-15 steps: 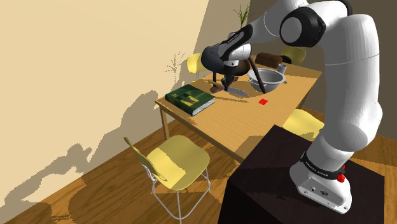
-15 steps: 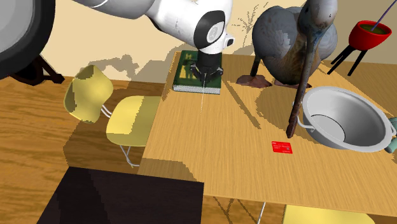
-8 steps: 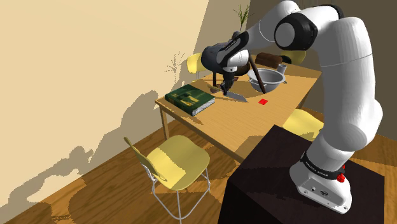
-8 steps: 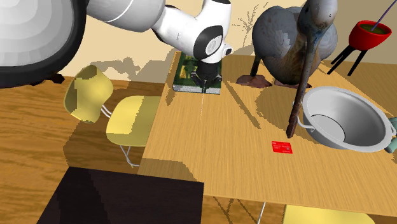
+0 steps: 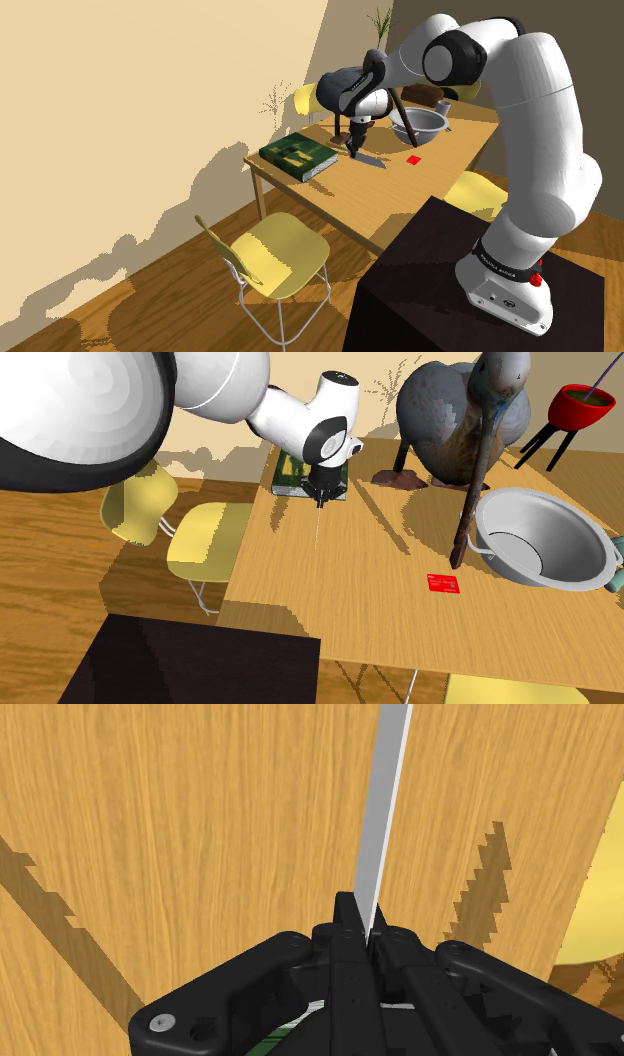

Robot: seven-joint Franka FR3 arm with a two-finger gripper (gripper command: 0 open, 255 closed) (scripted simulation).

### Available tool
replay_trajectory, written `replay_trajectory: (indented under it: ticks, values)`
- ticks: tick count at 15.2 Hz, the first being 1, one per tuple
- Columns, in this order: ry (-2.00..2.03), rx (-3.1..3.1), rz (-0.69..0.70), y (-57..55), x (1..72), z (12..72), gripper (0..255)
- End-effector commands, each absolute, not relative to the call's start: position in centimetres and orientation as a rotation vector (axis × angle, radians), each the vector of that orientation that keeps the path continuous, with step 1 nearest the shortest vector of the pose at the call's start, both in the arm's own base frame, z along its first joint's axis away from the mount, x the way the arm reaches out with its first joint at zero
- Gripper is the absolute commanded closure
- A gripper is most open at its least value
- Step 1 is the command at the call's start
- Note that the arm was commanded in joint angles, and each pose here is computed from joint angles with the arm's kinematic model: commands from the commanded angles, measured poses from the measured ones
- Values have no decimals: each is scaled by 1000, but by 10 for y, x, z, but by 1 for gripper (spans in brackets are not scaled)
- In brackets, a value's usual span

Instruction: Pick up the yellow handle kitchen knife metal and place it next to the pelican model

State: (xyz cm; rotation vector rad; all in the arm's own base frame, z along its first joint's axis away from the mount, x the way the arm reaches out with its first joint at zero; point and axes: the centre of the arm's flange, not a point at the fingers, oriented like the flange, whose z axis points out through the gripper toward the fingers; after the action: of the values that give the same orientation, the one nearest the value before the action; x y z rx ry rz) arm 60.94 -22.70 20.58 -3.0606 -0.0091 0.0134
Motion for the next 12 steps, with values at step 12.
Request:
replay_trajectory:
  ticks: [12]
  values:
    - [-9,-3061,13,-227,610,138,255]
